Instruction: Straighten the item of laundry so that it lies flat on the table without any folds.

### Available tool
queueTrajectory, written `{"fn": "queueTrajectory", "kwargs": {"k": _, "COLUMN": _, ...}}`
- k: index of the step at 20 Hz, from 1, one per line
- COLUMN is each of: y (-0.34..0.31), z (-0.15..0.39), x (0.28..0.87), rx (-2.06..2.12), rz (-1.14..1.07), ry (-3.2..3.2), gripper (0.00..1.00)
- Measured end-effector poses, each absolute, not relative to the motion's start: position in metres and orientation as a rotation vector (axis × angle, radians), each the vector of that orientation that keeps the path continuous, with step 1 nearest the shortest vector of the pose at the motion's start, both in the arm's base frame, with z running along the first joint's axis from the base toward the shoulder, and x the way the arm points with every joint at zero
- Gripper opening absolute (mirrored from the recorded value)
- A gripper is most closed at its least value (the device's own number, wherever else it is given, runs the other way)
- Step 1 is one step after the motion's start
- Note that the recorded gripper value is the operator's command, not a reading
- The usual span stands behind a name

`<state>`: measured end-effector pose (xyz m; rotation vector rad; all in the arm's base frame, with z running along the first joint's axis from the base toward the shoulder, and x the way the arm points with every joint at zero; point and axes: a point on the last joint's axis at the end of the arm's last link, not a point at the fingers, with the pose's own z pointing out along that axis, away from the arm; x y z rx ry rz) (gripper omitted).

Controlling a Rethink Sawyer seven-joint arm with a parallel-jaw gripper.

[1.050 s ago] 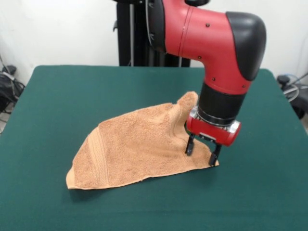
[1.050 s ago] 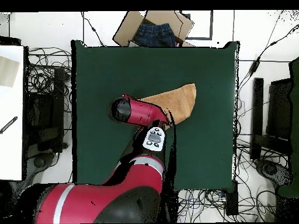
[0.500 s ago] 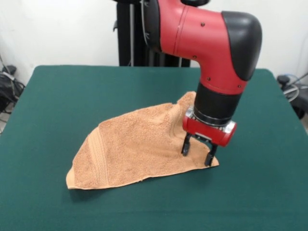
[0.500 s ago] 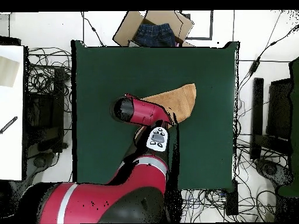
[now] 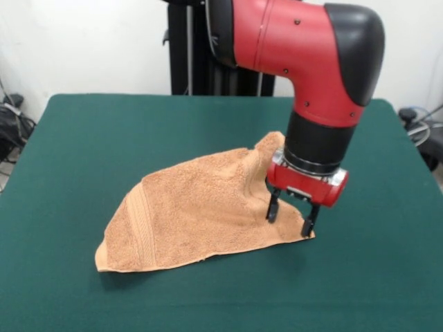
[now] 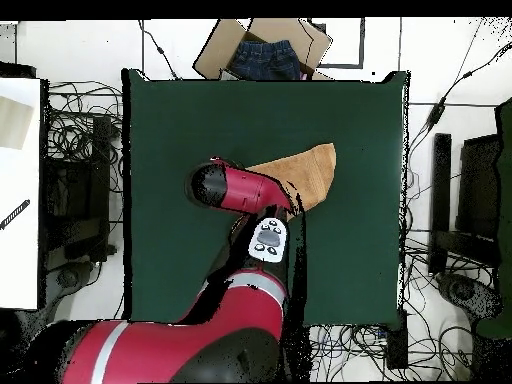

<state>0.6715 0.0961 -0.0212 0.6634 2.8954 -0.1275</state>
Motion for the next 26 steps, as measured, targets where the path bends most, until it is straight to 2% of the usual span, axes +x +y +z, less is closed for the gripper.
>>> {"fn": "queueTrajectory", "kwargs": {"k": 11, "y": 0.114, "z": -0.021, "x": 0.668, "rx": 0.624, "rz": -0.124, "ry": 2.904, "gripper": 1.00}}
{"fn": "queueTrajectory", "kwargs": {"k": 26, "y": 0.080, "z": -0.050, "x": 0.664, "rx": 0.704, "rz": -0.131, "ry": 2.912, "gripper": 1.00}}
